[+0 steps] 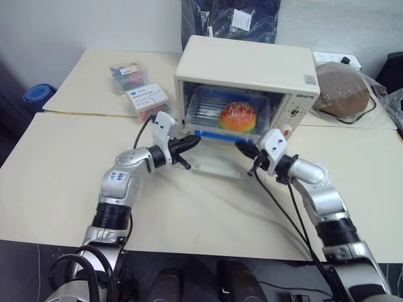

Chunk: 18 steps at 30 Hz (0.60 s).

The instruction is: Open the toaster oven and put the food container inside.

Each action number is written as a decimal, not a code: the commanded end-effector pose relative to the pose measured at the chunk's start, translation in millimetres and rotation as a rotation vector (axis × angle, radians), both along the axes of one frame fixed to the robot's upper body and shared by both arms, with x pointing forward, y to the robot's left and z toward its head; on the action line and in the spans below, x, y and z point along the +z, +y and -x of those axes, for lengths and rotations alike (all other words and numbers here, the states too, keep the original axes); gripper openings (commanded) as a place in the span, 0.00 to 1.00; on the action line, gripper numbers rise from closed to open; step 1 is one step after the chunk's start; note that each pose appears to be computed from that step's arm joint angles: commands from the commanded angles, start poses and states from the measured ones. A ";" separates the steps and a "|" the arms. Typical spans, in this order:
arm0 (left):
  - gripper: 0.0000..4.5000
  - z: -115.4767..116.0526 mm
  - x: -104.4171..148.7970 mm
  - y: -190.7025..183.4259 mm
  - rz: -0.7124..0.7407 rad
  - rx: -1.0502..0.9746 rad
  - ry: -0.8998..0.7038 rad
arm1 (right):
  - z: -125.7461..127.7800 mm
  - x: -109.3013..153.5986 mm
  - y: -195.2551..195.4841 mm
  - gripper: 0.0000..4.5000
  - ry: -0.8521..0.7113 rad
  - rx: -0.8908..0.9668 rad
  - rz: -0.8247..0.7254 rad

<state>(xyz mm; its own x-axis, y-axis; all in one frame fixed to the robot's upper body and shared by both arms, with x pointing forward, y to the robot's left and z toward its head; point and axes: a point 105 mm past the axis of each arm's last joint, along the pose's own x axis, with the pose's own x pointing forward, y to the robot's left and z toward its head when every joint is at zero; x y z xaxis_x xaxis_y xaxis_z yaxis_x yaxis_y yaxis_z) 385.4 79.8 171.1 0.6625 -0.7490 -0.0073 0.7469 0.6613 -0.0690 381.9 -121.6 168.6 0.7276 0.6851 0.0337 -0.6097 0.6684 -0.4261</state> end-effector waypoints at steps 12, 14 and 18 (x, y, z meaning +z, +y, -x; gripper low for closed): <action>0.00 -28.0 17.5 11.6 0.099 0.142 -0.070 | -27.9 31.7 15.9 0.01 -0.048 0.028 -0.095; 0.00 -14.1 16.4 18.7 0.066 0.088 -0.071 | -15.1 34.8 15.6 0.01 -0.002 0.136 -0.091; 0.13 32.0 14.7 59.4 -0.078 -0.037 -0.095 | 13.7 30.5 -16.9 0.00 0.036 0.228 0.054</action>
